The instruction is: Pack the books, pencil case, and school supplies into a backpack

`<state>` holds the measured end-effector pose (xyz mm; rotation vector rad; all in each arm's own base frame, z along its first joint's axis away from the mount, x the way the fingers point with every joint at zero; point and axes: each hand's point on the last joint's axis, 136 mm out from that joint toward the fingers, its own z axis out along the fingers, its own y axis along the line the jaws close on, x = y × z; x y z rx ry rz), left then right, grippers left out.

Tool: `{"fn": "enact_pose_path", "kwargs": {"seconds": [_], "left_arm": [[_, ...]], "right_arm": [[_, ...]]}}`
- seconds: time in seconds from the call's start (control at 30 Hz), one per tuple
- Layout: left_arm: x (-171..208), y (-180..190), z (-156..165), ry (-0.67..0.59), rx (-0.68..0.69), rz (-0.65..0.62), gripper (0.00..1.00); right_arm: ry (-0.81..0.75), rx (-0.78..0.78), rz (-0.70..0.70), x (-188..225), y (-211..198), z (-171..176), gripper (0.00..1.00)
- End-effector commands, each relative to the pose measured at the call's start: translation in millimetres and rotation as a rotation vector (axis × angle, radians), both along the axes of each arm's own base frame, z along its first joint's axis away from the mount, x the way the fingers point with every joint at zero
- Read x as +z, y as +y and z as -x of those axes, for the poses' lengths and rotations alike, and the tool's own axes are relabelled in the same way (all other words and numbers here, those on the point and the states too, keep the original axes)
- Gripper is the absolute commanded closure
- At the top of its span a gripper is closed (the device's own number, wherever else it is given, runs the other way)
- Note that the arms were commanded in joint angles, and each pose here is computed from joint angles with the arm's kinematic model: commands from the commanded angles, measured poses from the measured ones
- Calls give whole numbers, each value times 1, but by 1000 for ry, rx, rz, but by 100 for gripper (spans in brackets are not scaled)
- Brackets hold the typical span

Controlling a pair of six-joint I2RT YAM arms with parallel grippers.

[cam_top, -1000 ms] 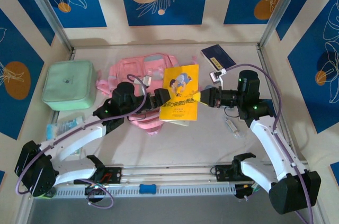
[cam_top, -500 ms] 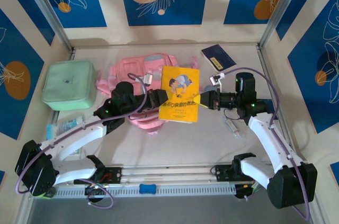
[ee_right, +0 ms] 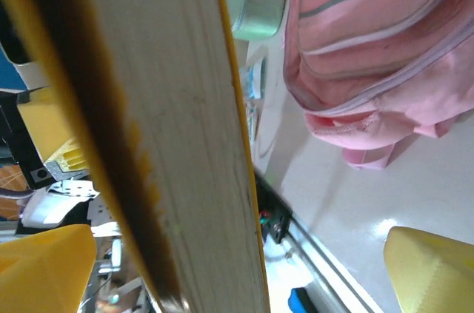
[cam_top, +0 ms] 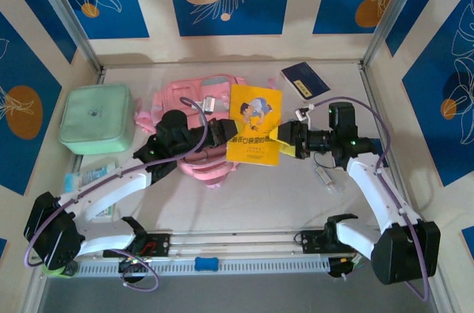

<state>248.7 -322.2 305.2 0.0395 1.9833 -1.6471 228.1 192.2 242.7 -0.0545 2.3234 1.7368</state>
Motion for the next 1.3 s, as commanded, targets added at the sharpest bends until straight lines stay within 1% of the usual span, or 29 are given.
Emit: {"fn": "enact_pose_path", "kwargs": {"seconds": [0.0,0.1,0.17,0.27,0.33,0.4,0.47,0.57,0.63,0.77,0.8,0.87,0.9,0.97,1.03,1.1,1.13,1.2,1.27], "left_arm": [[47,-6,-4,-96,8,106,100],[36,-5,-10,-89,34,37,100],[28,-2,-13,-77,57,5,100],[16,1,-17,-73,85,-53,100],[6,4,-19,-66,100,-91,100],[-2,6,-21,-57,113,-112,100],[-8,7,-22,-57,115,-140,100],[-12,5,-20,-61,101,-145,100],[-14,5,-19,-61,94,-156,100],[-18,9,-18,-78,90,-215,99],[-18,10,-17,-87,84,-223,94],[-17,11,-14,-121,54,-249,78],[-22,17,-15,-133,52,-298,72],[-36,35,-19,-182,82,-477,68],[-51,54,-20,-290,55,-705,74],[-70,71,-23,-367,9,-910,73],[-83,79,-26,-391,-19,-1011,70],[-107,89,-31,-418,-70,-1154,66],[-127,91,-37,-438,-129,-1243,65]], "right_arm": [[-49,123,-128,32,16,15,1],[-111,141,-150,52,22,23,1],[-112,135,-157,58,22,24,0],[-103,119,-153,60,21,23,9],[-100,108,-140,60,21,22,19],[-90,95,-129,58,20,21,26],[-81,87,-121,56,21,19,37],[-69,68,-89,49,21,15,58],[-50,43,-60,41,20,10,74],[-34,26,-23,31,19,4,96],[-36,19,-8,29,18,3,100],[-35,1,32,25,15,-1,100],[-32,-14,66,21,11,-3,100],[-26,-50,133,14,3,-7,100],[-13,-81,177,6,-6,-9,100],[10,-107,197,0,-14,-9,100],[29,-126,213,-5,-19,-9,100],[57,-154,226,-14,-27,-9,100],[93,-193,251,-25,-37,-9,100]]}}
